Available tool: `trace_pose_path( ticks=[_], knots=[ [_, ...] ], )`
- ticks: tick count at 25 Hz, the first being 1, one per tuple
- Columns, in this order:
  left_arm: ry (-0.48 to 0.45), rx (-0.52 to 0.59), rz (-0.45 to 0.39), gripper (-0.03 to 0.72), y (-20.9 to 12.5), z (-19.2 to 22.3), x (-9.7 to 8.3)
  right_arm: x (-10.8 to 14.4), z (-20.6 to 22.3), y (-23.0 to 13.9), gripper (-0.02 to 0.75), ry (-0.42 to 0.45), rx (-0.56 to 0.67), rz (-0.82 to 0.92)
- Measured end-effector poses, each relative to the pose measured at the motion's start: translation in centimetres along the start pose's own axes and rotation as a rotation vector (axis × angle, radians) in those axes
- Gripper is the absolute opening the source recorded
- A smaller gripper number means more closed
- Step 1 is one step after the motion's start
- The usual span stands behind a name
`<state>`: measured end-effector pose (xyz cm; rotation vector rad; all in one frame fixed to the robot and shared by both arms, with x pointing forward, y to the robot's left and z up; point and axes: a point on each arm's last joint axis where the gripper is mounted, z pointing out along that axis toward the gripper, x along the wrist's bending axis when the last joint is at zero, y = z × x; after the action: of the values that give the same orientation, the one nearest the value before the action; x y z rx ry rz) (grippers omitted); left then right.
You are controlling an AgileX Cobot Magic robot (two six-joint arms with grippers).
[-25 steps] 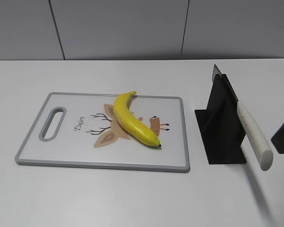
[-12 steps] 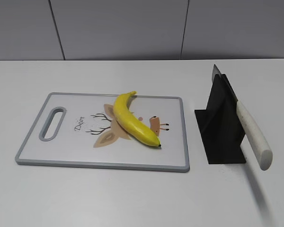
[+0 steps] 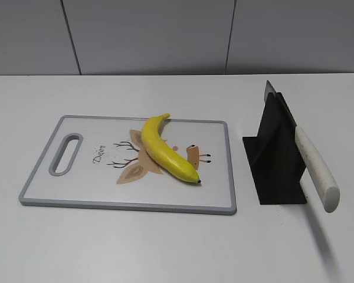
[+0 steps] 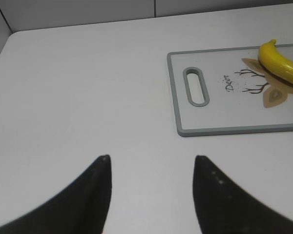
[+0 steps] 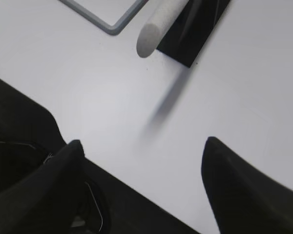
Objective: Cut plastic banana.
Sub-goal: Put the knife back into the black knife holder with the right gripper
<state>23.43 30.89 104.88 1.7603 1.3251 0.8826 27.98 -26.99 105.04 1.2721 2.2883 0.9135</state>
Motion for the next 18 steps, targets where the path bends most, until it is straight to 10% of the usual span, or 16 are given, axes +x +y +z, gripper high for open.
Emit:
trace_pose_path(
  ticks=[18],
  knots=[
    [0.000, 0.000, 0.000, 0.521, 0.0, 0.0, 0.0, 1.2, -4.2, -3.5, 0.545, -0.077, -0.359, -0.071]
  ],
)
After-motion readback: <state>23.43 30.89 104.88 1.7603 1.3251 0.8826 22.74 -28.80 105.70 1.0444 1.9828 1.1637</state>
